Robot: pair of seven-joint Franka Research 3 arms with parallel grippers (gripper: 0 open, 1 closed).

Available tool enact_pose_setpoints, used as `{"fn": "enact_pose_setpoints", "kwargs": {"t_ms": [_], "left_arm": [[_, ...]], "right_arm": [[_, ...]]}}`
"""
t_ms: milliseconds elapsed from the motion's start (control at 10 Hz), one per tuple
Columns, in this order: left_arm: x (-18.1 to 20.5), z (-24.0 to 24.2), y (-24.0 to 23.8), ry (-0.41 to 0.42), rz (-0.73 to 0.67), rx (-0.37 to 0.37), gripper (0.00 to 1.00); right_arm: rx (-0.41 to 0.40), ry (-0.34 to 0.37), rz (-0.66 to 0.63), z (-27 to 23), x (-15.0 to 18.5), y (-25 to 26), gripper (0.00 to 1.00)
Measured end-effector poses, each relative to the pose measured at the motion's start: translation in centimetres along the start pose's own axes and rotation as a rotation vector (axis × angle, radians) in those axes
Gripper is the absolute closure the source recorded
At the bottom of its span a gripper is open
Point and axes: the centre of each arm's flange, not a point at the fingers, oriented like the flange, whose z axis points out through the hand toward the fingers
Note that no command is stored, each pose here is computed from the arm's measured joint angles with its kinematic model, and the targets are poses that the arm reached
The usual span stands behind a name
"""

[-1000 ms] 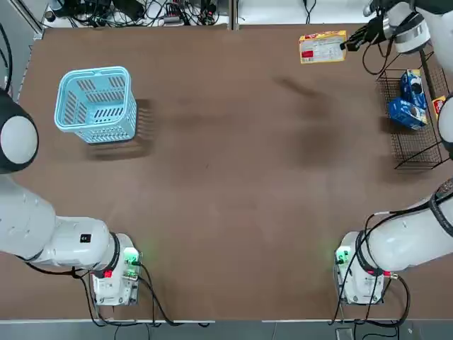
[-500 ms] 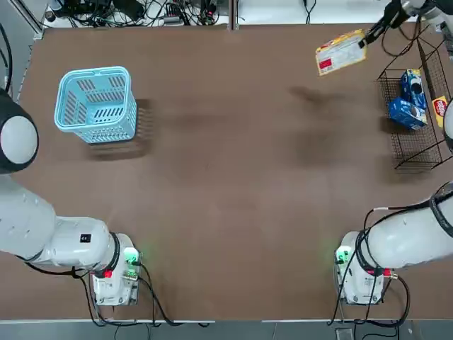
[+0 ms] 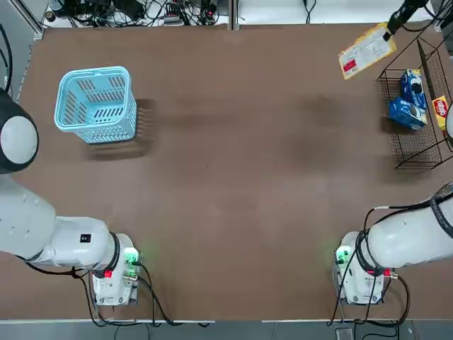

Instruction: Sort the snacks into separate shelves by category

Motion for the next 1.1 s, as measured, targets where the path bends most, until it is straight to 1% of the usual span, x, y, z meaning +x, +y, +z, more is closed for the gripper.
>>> {"fn": "enact_pose_setpoints", "kwargs": {"t_ms": [200,400,700,900,1100], "left_arm": [[0.0,0.0,0.0,0.0,0.0,0.0,0.0],[0.0,0.0,0.0,0.0,0.001,0.0,0.0],[0.0,0.0,0.1,0.0,0.002,0.0,0.0],[0.0,0.0,0.1,0.0,0.002,0.0,0.0],[0.0,0.0,0.1,0.0,0.002,0.0,0.0]], "right_arm": [[-0.091,-0.13,0.073,-2.2,-1.0,0.0,0.74],[-0.201,-0.262,0.127,-3.6,-2.0,0.0,0.74],[-0.373,-0.433,0.223,-4.7,-2.5,-1.2,0.74],[-0.47,-0.505,0.24,-4.8,-2.0,-2.0,0.74],[-0.532,-0.547,0.258,-5.3,-2.2,-1.2,0.74]]}}
